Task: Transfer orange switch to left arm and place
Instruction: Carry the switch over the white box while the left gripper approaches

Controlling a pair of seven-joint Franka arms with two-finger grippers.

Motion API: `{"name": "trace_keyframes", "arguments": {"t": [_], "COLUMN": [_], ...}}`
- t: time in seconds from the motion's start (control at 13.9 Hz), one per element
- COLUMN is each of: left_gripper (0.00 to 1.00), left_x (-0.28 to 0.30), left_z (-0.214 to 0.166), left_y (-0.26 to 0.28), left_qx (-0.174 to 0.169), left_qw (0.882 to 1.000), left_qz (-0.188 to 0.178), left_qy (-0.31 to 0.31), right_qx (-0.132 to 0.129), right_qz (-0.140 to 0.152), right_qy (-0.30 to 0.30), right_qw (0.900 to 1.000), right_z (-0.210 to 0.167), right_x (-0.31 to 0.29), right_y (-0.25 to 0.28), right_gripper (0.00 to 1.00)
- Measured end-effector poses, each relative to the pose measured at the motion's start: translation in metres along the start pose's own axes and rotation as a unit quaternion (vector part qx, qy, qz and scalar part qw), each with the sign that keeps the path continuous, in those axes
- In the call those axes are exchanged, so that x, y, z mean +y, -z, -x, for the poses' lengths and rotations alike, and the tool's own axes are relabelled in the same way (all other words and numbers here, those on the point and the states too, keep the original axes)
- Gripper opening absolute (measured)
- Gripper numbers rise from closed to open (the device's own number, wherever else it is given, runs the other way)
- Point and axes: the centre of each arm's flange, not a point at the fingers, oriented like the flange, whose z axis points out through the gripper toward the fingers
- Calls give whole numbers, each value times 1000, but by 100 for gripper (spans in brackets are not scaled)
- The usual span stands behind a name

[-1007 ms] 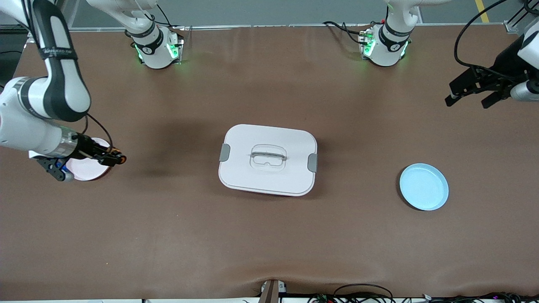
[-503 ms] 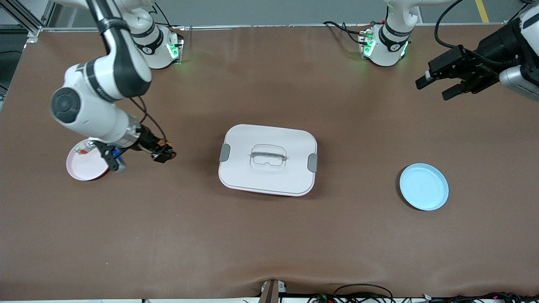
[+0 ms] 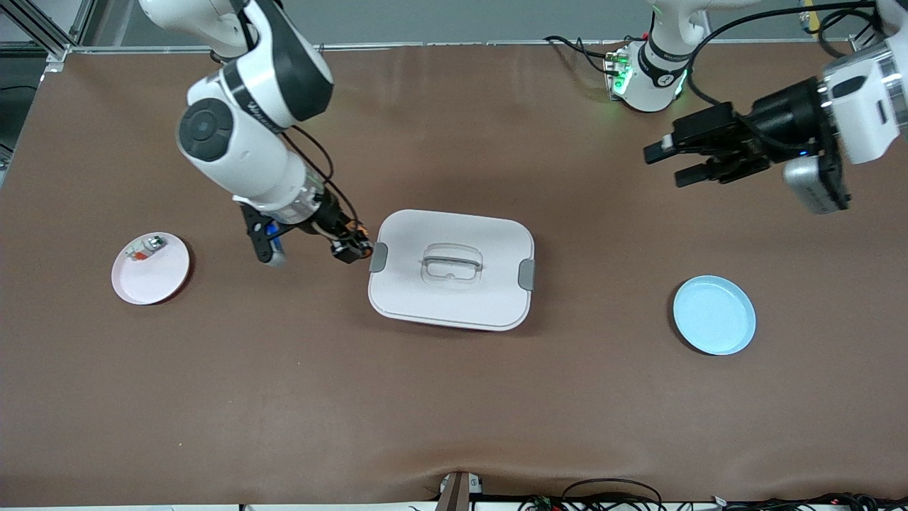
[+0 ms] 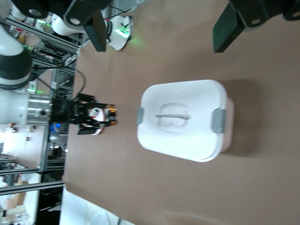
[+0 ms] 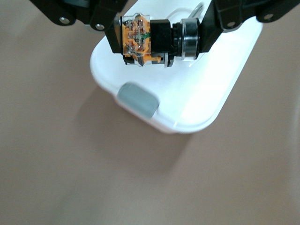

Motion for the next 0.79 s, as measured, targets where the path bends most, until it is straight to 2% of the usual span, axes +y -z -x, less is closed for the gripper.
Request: {"name": "trace_keyframes", "arguments": {"t": [0.36,0.43,0.65,0.79], "left_gripper": [100,100,100,100], "left_x": [13,14,18,17], "left_z": [-22,-25,-28,-28], "left_y": [-66,-81,-127,-159], "left_qx": [-1,4,26,35], "left_qw": [998,997,997,997], "left_qz": [66,70,74,75], "left_qy": [14,16,-4,-9], "right_qx": [-5,-13,-67,-85], "right_qz": [-8,-13,-32,-49], "right_qy": [-76,-93,-143,-167], "right_qw": [997,996,987,981], "right_z": [41,47,65,76], "right_x": [-26,-29,-41,-49], "right_y": [-15,-11,14,35], "right_gripper": [71,71,71,71]}}
